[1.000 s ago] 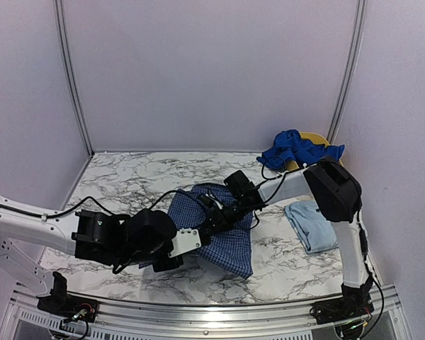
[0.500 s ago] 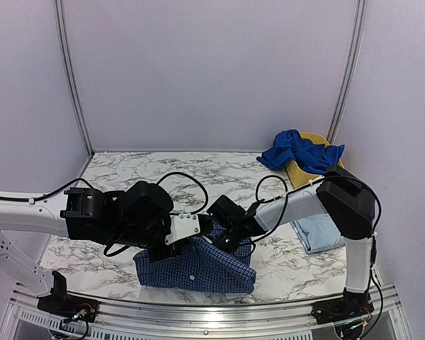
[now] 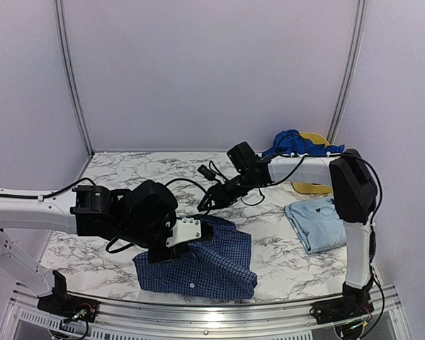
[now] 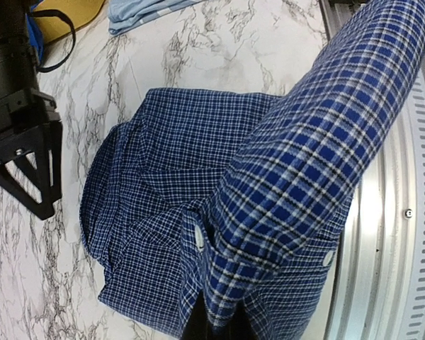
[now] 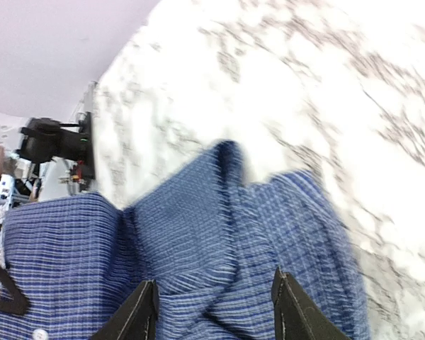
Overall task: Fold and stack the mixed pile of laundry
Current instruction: Fold the 2/3-rectangle-folded shirt at the center of the board.
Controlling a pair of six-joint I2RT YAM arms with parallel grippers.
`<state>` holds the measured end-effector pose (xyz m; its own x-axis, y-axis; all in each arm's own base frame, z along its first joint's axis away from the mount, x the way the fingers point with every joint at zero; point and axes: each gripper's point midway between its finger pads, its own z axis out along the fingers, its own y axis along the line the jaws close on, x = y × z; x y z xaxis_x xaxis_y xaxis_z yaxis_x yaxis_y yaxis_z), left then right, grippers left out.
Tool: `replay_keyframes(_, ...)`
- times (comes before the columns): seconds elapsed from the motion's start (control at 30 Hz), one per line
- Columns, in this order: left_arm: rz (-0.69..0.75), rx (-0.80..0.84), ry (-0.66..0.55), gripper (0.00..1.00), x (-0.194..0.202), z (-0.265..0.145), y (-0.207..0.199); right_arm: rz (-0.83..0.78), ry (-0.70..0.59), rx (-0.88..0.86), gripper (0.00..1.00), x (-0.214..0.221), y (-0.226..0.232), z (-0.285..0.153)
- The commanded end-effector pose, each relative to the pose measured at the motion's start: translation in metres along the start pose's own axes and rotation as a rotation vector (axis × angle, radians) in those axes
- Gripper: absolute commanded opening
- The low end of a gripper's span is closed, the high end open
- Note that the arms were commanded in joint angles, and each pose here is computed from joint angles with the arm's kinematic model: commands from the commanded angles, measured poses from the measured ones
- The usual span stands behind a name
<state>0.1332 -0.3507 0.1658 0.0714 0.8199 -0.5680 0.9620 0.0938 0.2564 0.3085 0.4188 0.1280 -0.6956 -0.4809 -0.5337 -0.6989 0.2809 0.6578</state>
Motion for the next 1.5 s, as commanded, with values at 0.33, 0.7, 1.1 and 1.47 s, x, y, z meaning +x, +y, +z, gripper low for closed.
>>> replay_keyframes(0.33, -0.031, -0.009, 0.08, 0.0, 0.011, 0.053, 0.081, 0.14, 0.197, 0.026, 0.33, 0.078, -0.059, 0.05)
replay_keyframes(0.7, -0.074, -0.019, 0.091, 0.01, 0.027, 0.104, 0.138, 0.116, 0.184, -0.043, 0.33, 0.066, -0.043, 0.044)
replay_keyframes(1.1, -0.356, -0.228, -0.02, 0.65, 0.018, 0.062, 0.216, 0.167, -0.115, 0.228, 0.66, -0.024, -0.099, -0.093)
replay_keyframes(1.47, -1.022, -0.116, -0.172, 0.99, 0.074, -0.007, 0.218, 0.227, -0.182, 0.2, 0.87, 0.035, -0.055, -0.139)
